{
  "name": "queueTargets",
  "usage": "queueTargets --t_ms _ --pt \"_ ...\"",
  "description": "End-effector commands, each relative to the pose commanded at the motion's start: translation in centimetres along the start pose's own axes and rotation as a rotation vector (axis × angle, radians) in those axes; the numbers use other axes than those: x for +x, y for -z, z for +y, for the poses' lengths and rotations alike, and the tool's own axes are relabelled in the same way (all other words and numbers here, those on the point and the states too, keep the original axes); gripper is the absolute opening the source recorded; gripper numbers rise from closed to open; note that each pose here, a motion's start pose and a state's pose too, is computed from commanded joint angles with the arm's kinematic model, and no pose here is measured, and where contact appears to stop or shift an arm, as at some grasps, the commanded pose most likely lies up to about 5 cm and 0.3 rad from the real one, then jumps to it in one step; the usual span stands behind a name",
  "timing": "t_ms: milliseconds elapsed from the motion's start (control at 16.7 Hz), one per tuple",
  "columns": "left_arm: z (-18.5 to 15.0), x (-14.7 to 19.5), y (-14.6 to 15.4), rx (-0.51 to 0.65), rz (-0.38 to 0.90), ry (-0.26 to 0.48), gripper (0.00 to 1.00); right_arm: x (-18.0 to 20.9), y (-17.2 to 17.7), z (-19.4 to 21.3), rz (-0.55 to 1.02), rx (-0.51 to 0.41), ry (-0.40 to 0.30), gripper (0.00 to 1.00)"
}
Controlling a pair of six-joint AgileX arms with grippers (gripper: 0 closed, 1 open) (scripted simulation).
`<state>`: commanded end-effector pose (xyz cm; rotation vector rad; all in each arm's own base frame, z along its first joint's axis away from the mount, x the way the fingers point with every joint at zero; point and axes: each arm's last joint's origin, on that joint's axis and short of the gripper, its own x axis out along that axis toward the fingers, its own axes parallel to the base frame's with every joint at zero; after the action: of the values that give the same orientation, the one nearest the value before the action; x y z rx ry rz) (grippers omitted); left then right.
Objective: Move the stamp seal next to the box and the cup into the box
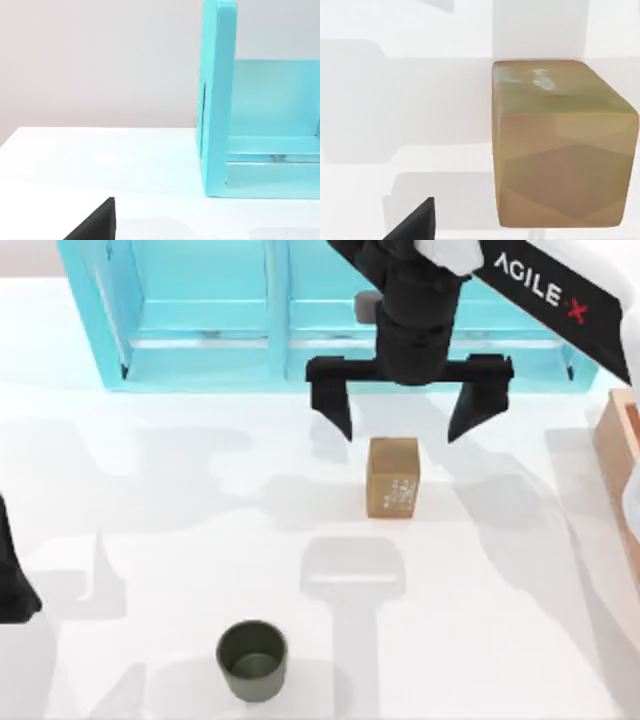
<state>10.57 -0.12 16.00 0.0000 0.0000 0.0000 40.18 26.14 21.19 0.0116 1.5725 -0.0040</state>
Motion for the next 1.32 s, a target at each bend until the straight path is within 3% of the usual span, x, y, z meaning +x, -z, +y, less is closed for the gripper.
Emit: queueTargets --t_ms 300,720,1020,1320 --pt "0.0 0.0 0.0 0.000 0.000 0.000 1.00 0.9 -0.2 0.0 -0.003 0.000 -0.002 1.00" --pt "0.0 0.0 0.0 0.000 0.000 0.000 1.00 7.6 0.0 0.0 -0.001 0.000 0.000 1.00" --pt "0.0 0.0 0.0 0.000 0.000 0.000 1.00 8.0 0.0 0.0 0.000 0.000 0.000 1.00" --pt "0.0 0.0 0.0 0.000 0.000 0.000 1.00 8.0 0.0 0.0 0.000 0.000 0.000 0.62"
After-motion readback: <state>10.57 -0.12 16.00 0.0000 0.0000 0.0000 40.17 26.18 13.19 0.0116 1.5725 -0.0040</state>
